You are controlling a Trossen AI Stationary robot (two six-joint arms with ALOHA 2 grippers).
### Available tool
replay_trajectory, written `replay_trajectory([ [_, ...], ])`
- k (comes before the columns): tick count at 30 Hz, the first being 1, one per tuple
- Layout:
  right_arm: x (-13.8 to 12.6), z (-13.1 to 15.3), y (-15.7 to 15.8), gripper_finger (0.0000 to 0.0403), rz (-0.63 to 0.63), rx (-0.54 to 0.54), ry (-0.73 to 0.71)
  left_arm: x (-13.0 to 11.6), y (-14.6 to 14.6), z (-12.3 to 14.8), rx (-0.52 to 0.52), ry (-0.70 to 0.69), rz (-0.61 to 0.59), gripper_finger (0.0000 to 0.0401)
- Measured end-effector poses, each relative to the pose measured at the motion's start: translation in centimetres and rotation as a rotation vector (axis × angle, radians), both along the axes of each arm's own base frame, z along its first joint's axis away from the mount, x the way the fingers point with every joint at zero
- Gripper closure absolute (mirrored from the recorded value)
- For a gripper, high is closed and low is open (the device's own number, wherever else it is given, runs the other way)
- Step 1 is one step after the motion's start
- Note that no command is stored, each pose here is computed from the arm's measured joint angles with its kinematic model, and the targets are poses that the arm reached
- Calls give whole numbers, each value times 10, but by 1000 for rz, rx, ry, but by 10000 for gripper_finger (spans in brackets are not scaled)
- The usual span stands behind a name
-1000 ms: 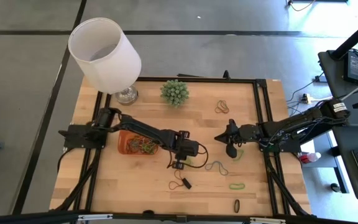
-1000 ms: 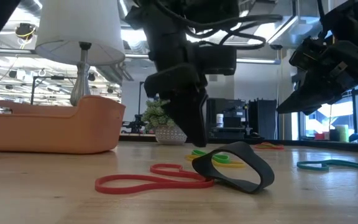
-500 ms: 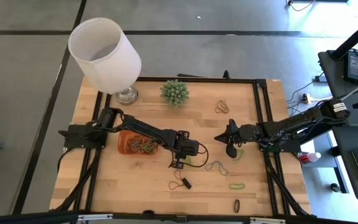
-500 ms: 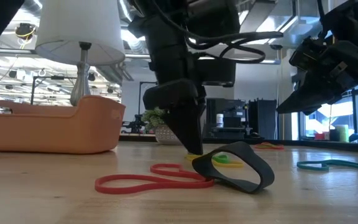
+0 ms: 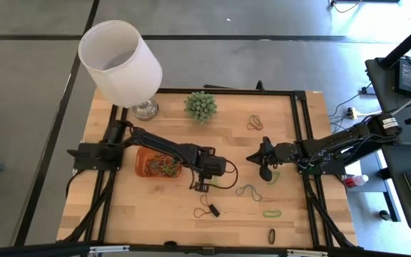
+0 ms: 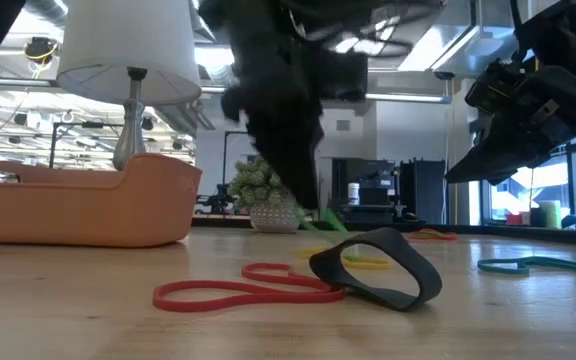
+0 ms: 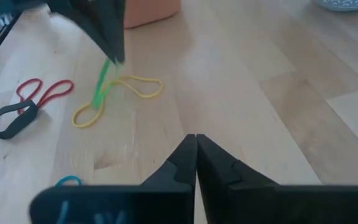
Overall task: Pick and place rubber bands into bin
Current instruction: Put the green rubber band into the orange bin
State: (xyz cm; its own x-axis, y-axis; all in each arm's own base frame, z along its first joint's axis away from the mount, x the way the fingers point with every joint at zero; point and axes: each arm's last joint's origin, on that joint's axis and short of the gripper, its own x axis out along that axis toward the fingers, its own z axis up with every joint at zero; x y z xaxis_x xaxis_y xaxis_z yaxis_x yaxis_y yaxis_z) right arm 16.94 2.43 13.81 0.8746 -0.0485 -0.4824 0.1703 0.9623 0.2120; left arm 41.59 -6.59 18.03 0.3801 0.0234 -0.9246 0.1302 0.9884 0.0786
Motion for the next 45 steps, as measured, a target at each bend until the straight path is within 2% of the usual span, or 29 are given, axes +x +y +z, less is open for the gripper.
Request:
replay_trajectory([
  [5,0,0,0,387,0,-2,6,-15,4,45,-38,-74,27,398],
  [8,0,-1,0,387,0,-3,9,-32,8,72,-45,-84,56,398],
  [12,-1,-1,0,386,0,-4,18,-62,16,104,-33,-52,162,398],
  [15,-1,-2,0,386,-6,-4,22,-86,20,112,-10,-32,252,398],
  [21,-2,-3,0,386,-9,-2,33,-140,26,94,31,-7,442,398],
  [27,-2,-3,-1,386,-21,16,38,-192,34,56,-17,47,652,398],
  [31,-2,-3,-1,386,-21,16,36,-219,38,35,-63,96,739,398],
  [36,-2,-3,-1,386,-21,15,35,-238,39,13,-91,179,797,398],
  [40,-2,-3,-1,386,-29,12,33,-243,41,6,-83,184,867,397],
  [45,-2,-3,-1,386,-29,10,33,-243,40,6,-91,190,882,382],
])
